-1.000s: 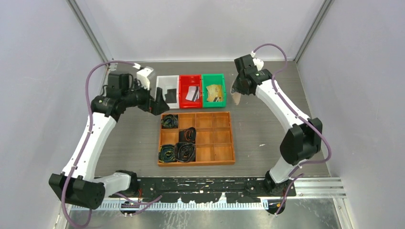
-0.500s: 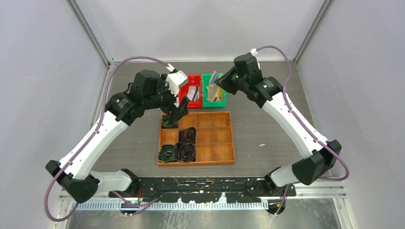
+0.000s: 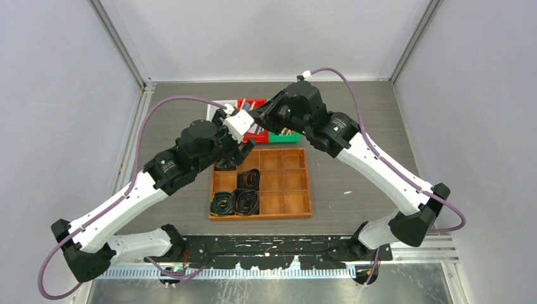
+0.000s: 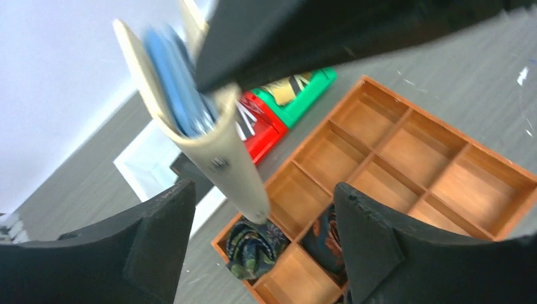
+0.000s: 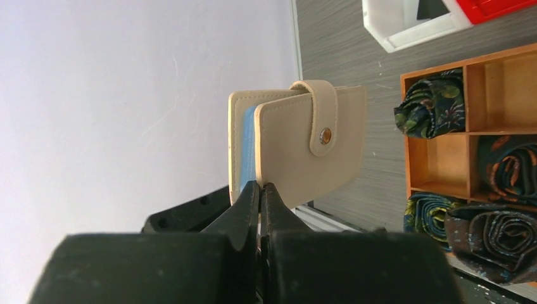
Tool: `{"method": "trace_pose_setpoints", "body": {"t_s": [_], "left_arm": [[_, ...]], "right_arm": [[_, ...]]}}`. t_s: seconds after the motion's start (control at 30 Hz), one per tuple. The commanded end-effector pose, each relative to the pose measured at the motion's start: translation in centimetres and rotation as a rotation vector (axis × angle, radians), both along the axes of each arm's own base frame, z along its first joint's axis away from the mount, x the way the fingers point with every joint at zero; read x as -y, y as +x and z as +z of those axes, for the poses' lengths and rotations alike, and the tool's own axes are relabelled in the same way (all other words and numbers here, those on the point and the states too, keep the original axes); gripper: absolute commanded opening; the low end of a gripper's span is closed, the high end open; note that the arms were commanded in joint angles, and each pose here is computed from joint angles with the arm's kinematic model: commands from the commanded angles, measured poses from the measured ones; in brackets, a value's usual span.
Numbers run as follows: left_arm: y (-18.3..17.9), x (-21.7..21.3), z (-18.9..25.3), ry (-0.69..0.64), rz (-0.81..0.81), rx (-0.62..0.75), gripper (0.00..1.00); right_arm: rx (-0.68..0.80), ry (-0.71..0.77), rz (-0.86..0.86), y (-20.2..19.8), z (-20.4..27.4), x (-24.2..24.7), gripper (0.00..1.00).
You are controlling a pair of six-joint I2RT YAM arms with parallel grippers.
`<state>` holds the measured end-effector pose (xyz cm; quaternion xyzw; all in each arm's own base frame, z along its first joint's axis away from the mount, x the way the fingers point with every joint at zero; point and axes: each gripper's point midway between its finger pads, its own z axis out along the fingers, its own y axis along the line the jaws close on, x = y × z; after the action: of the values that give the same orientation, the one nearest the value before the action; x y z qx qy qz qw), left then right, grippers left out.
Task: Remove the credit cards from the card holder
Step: Open the card holder.
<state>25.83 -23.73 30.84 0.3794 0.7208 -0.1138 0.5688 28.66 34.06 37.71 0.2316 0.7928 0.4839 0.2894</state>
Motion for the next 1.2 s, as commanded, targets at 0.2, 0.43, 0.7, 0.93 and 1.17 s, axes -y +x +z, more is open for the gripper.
{"method": "trace_pose_setpoints", "body": {"t_s": [0.2, 0.43, 0.7, 0.93, 1.17], "left_arm": [[-0.2, 0.2, 5.9, -0.136, -0.029, 0.155, 0.53], [-1.5, -0.2, 6.5, -0.141, -0.069, 0.147, 0.03], [-4.9, 1.0, 7.1, -0.131, -0.255, 0.064, 0.0], [-11.3, 1.3, 4.8, -0.085, -0.535, -0.299, 0.0], [-12.7, 1.3, 6.2, -0.151, -0.624, -0.457, 0.0]], "right_arm": [[0.112, 0.163, -0.002, -1.9, 6.9, -0.2, 0.01], [0.132, 0.186, -0.01, -2.3, 8.0, 0.3, 0.01], [0.27, 0.087, 0.12, -4.1, 8.2, 0.5, 0.58], [0.678, -0.233, 0.476, -10.1, 8.3, 4.5, 0.9], [0.913, -0.388, 0.653, -13.3, 6.2, 7.0, 0.92]]}}
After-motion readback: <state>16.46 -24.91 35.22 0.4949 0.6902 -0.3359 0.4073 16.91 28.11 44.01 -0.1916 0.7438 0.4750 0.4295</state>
